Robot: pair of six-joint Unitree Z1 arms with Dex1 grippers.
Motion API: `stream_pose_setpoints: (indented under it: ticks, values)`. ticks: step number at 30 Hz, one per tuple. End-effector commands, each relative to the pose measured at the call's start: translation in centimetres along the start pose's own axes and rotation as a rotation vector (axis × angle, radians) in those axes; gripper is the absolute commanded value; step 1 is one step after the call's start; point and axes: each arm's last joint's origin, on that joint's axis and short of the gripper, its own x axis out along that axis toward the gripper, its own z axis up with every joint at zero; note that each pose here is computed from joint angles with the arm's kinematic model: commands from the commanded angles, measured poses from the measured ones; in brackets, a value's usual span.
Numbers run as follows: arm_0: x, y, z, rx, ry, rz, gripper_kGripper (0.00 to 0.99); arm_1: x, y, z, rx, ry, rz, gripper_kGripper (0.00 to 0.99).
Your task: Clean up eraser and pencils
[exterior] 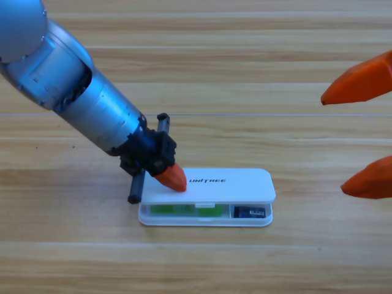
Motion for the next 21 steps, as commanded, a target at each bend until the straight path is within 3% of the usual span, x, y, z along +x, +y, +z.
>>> stream_pose_setpoints:
  ticks: [1, 21]
  values:
    - [2.7, -1.6, 0.1, 0.034, 0.046, -0.059, 0.000, 0.0, 1.0, -0.2, -0.012, 0.003, 0.048, 0.989]
    - [4.5, -2.2, -0.3, 0.061, 0.080, -0.073, 0.000, 0.1, 0.9, -0.1, -0.011, 0.002, 0.054, 0.989]
